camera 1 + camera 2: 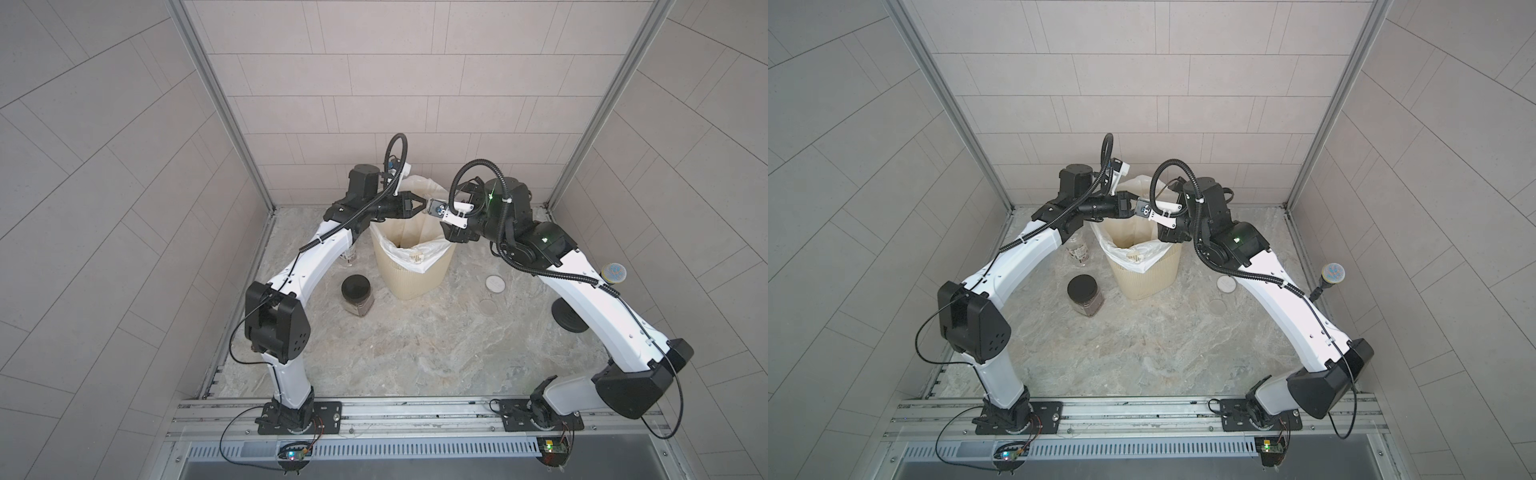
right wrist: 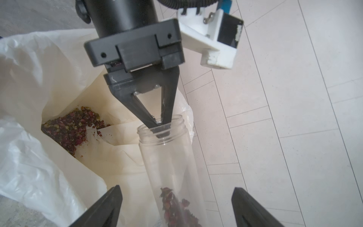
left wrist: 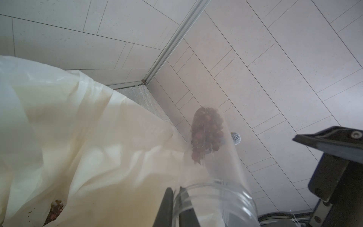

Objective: Empty the moldy dried flower tea in the jars
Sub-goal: Pour the moldy dried flower tea into the trash bin.

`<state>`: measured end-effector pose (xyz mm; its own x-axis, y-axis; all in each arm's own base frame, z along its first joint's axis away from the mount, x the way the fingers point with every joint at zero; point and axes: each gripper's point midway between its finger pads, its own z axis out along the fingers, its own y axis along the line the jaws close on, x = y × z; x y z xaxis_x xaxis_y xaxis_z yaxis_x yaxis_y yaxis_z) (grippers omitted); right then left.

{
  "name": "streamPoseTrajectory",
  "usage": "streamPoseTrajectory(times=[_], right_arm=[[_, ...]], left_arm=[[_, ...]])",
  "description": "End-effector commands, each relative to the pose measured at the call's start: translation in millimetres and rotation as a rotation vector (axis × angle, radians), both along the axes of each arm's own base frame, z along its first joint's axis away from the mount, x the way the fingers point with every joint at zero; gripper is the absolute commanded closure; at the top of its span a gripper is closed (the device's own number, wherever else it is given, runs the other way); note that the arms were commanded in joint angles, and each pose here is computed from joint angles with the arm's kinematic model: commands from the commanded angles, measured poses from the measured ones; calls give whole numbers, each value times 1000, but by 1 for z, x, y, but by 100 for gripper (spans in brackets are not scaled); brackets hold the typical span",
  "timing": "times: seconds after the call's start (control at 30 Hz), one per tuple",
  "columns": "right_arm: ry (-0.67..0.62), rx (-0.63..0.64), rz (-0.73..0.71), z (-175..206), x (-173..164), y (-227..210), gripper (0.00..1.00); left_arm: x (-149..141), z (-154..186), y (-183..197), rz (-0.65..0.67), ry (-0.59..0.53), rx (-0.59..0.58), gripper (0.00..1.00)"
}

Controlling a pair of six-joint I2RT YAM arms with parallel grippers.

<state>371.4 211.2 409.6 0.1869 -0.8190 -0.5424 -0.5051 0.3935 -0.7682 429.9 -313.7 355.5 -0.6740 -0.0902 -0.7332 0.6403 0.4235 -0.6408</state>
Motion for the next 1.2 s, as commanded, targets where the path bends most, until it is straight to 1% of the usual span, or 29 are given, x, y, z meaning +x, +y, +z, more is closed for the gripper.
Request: streamPoseTrajectory(times=[0.0, 0.07, 0.13, 0.2, 0.23, 0.27, 0.37, 0.5, 0.6, 0.63, 0.8, 0.87, 1.0, 1.17], right_arm=[[-62, 230, -70, 38, -9, -9, 3], [-44, 342, -90, 47, -16, -13, 1], [-21, 427, -118, 54, -20, -18, 0], [13, 541, -173, 60, -20, -27, 1], [34, 611, -226, 62, -17, -36, 3], [59, 669, -275, 62, -13, -44, 3], [129, 795, -338, 56, -8, -58, 6], [189, 967, -384, 50, -9, -73, 4], [231, 1123, -423, 47, -7, -88, 3], [252, 1195, -427, 46, -6, -91, 3], [381, 1529, -337, 41, 2, -93, 3], [461, 1651, -293, 36, 9, -89, 3], [576, 1781, -244, 27, 24, -78, 4], [620, 1933, -168, 25, 39, -74, 4]], left_arm=[[4, 31, 1, 0, -77, -50, 94], [3, 34, 0, -5, -82, -60, 95], [2, 39, 0, -7, -90, -73, 95], [3, 44, 0, -4, -98, -88, 95], [3, 46, 0, -3, -100, -98, 95], [4, 49, -1, -4, -107, -110, 95], [6, 53, -3, -4, -109, -123, 95], [8, 53, -1, 9, -110, -119, 95], [11, 52, 0, 25, -113, -118, 95], [11, 53, 0, 28, -114, -121, 95], [11, 54, 2, 42, -123, -121, 95], [11, 53, 3, 49, -124, -120, 96], [13, 55, 5, 68, -128, -130, 96], [12, 54, 4, 72, -124, -140, 96]])
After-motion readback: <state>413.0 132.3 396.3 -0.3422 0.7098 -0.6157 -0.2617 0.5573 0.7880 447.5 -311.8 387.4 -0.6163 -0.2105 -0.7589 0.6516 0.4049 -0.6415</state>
